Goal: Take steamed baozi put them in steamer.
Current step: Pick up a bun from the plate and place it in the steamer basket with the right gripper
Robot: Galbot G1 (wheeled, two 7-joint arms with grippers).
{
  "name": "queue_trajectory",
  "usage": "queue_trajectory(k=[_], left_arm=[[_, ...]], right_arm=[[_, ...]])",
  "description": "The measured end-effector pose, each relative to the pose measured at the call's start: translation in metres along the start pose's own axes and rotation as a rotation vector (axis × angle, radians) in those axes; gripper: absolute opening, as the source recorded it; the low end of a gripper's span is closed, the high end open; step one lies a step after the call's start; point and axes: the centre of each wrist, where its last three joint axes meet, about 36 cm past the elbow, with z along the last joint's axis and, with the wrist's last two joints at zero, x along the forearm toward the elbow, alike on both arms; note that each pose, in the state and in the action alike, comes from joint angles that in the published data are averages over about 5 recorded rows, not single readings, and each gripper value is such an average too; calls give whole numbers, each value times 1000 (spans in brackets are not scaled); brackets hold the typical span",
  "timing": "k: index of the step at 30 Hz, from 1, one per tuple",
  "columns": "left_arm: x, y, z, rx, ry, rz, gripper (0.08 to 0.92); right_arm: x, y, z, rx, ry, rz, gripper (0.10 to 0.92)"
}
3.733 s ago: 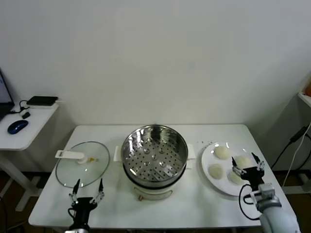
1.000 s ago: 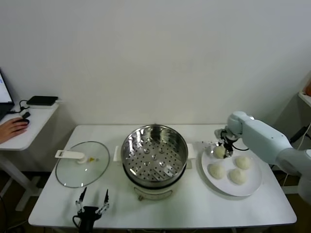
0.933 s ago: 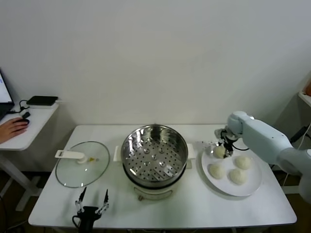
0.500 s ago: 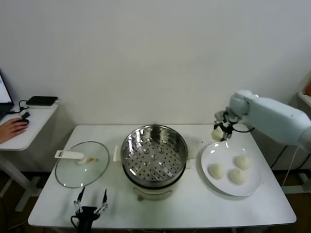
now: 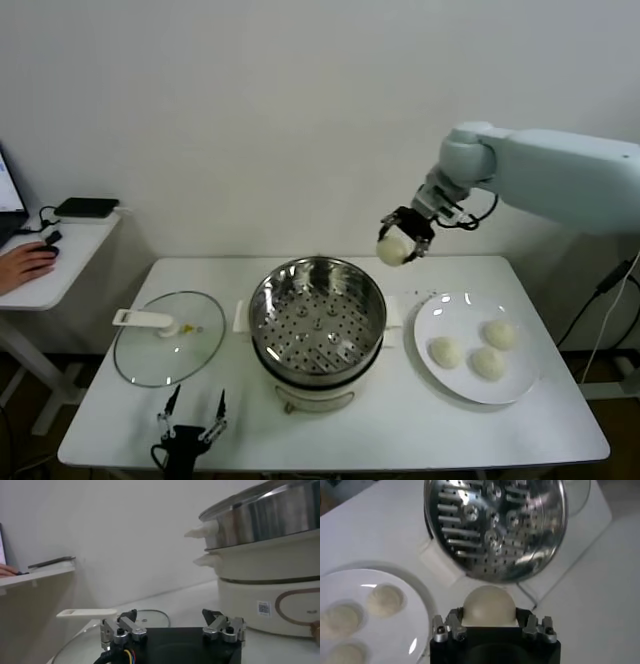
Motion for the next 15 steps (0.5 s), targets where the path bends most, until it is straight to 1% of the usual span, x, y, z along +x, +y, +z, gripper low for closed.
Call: queue_trajectory(k=[8,15], left_arm=[[-1,1,-2,-3,-12,-6,823],[-1,3,-5,-4,-19,-14,823]], right_arm=[[-29,-64,-24,235,-50,-59,687],[-68,-104,-34,368,-86,-115,687]])
